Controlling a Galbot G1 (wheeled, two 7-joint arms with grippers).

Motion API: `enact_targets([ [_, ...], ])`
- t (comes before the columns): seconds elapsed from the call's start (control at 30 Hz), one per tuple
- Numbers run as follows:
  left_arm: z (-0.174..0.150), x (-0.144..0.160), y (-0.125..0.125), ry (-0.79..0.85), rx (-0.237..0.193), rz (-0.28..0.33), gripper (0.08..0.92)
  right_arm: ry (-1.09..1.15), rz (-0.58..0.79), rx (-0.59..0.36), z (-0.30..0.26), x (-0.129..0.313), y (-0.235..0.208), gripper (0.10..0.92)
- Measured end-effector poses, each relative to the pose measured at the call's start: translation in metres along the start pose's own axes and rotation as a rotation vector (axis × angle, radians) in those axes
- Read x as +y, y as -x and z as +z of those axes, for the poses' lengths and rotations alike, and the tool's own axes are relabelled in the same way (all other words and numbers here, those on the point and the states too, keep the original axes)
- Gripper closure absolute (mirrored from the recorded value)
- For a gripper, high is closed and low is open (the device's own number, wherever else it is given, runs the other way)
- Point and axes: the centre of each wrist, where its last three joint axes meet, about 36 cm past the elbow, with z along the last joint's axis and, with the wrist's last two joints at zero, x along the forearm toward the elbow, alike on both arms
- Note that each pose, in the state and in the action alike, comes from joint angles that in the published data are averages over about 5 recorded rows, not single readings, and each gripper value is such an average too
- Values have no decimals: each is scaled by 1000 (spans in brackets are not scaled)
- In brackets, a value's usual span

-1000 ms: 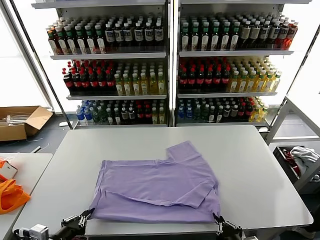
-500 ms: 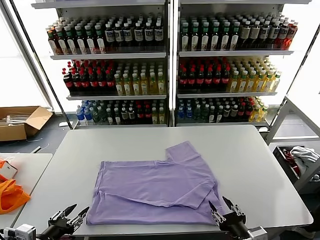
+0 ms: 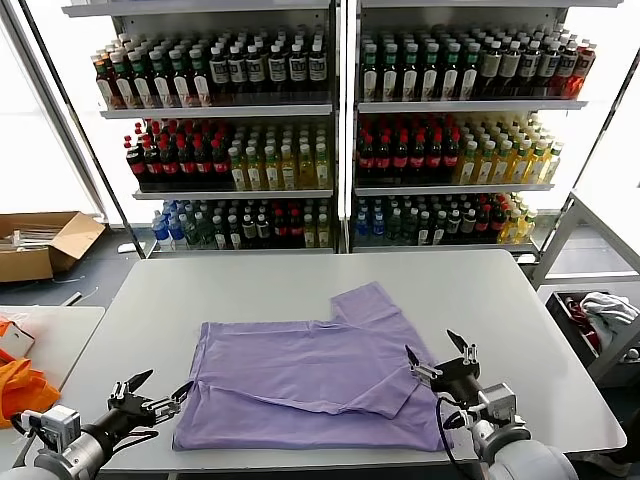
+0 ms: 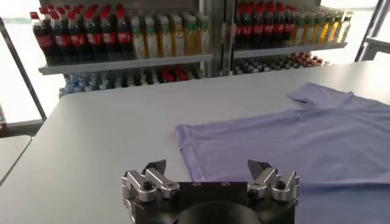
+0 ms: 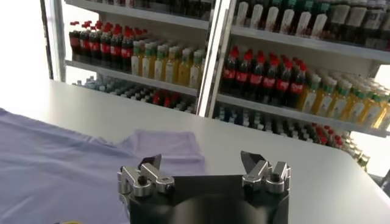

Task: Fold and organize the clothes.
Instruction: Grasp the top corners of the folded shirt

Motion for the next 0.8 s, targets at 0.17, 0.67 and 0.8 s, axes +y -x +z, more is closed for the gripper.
enact_targets([
  [0.17,-9,13,23,8,-7,19,177,-36,-11,0,-11,-6,44,200],
  [0.67,-27,34,89,4,-12,49,177,20,0,59,-31,-23,151,200],
  [0.8,-30,38,104,-3,-11,46,177,67,-8,83,-30,-19,173,200],
])
